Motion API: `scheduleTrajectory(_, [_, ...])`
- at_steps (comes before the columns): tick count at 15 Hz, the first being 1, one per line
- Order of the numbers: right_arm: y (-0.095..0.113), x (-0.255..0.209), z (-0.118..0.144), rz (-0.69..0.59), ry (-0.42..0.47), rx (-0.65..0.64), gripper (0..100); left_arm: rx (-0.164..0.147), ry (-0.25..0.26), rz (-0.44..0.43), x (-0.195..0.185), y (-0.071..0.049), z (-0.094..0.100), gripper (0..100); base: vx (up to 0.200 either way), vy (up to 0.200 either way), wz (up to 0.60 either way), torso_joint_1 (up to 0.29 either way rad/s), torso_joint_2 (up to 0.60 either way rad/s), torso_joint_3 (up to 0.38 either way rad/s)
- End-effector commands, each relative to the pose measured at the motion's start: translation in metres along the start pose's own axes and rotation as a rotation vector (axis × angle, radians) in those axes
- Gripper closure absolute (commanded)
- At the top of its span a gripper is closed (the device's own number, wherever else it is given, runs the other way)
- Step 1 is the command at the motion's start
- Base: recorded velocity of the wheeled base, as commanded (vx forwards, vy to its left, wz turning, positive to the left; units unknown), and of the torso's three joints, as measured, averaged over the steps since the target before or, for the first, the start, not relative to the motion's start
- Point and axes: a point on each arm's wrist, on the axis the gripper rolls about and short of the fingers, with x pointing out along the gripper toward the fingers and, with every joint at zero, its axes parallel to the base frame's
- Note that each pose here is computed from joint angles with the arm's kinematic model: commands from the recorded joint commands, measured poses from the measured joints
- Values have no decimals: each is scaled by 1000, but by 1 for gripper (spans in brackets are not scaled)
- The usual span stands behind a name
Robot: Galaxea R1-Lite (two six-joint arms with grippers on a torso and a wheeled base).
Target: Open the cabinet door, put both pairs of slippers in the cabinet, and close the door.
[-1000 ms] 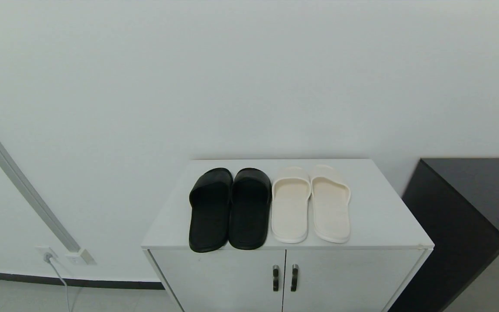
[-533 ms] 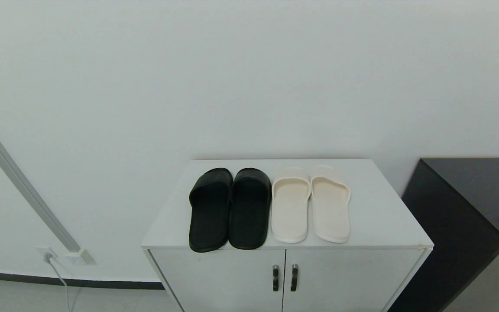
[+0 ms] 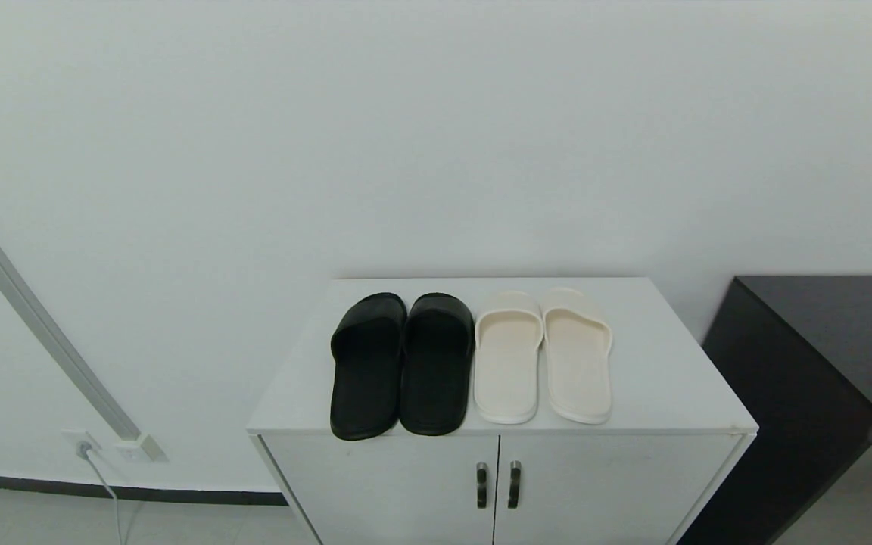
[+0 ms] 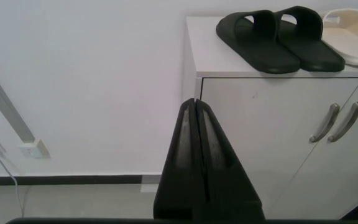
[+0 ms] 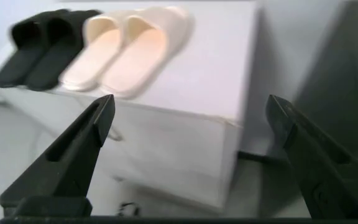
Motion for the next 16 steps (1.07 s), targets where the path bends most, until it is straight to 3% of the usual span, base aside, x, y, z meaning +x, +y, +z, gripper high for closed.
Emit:
scheduleTrajectory(1, [45, 70, 17, 74, 109, 22, 0, 2, -1, -1, 0, 0, 0, 100, 0, 0, 0, 0, 0, 0])
scheduleTrajectory(6, [117, 142, 38, 36, 121, 100, 0, 2, -1, -3, 0, 0, 0, 100, 0, 0, 0, 0, 0, 0])
scheduleTrajectory(11, [155, 196, 24, -123, 113, 81, 0, 2, 1, -3, 0, 0, 0, 100, 0, 0, 0, 0, 0, 0])
scheduleTrajectory(16, [174, 240, 11, -246, 68, 82, 0, 2, 1, -3, 0, 0, 0, 100, 0, 0, 0, 0, 0, 0])
